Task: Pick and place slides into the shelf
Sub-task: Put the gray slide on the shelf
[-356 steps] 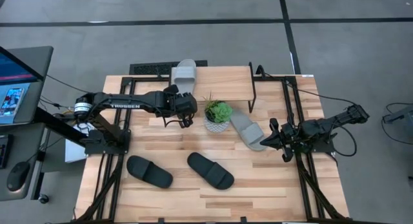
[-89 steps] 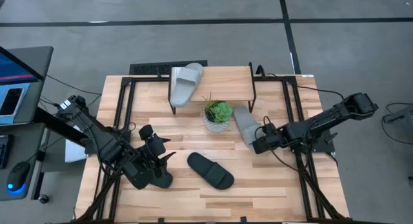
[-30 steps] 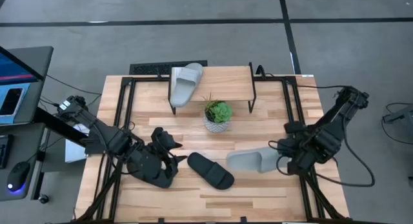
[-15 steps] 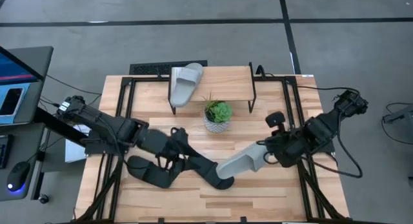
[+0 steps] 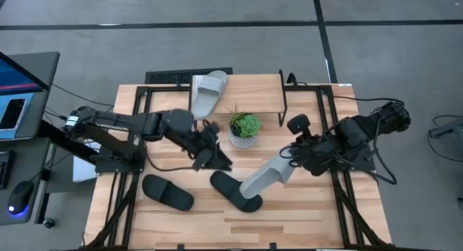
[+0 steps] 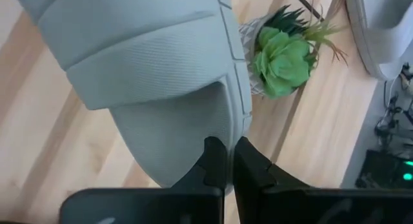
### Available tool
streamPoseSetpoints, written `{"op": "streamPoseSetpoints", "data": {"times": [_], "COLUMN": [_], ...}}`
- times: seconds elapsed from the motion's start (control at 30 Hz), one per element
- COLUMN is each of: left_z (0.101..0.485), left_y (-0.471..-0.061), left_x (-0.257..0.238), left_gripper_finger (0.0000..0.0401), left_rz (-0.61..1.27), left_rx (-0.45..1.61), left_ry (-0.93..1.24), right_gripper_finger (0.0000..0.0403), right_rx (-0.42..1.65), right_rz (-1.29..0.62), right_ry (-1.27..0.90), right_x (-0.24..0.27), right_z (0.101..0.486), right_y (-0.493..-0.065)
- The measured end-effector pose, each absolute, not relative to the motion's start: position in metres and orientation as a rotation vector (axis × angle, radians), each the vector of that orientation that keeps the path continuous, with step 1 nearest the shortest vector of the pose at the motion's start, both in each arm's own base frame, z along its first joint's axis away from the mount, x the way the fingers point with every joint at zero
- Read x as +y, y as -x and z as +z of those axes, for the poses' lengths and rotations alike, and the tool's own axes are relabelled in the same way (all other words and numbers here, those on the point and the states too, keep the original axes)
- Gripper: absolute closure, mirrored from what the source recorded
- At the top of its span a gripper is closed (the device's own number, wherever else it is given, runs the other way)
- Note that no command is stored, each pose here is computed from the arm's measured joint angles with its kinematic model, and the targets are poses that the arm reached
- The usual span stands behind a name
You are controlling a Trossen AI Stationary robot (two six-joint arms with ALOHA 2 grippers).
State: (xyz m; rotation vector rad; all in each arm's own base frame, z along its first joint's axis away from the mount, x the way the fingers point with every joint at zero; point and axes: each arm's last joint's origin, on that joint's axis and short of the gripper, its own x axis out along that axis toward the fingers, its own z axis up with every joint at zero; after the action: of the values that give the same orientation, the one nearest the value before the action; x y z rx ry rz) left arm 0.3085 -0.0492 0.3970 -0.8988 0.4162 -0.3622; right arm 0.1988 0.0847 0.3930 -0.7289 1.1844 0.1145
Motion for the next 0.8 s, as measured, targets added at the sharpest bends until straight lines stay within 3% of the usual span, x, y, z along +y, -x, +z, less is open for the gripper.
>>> {"op": "streamPoseSetpoints", "data": {"times": [0.17, 0.4, 0.53, 0.8], "left_z": [0.401, 0.406, 0.414, 0.398], "left_y": [-0.312, -0.316, -0.326, -0.373], "left_x": [-0.035, -0.04, -0.057, -0.096], "left_gripper_finger": [0.018, 0.0209, 0.023, 0.0247], "left_rz": [-0.33, -0.235, -0.128, 0.283], "left_rx": [0.313, 0.21, 0.269, 0.682], "left_ry": [0.766, 0.382, 0.016, -0.866], "right_gripper_finger": [0.0402, 0.0402, 0.0402, 0.0402], "right_rx": [1.214, 1.299, 1.326, 1.333], "right_rz": [0.06, 0.025, 0.011, 0.064], "right_ry": [0.697, 0.64, 0.596, 0.498], "right_x": [0.069, 0.039, 0.028, 0.026], "right_z": [0.393, 0.387, 0.385, 0.384], "right_y": [-0.205, -0.22, -0.224, -0.226]}}
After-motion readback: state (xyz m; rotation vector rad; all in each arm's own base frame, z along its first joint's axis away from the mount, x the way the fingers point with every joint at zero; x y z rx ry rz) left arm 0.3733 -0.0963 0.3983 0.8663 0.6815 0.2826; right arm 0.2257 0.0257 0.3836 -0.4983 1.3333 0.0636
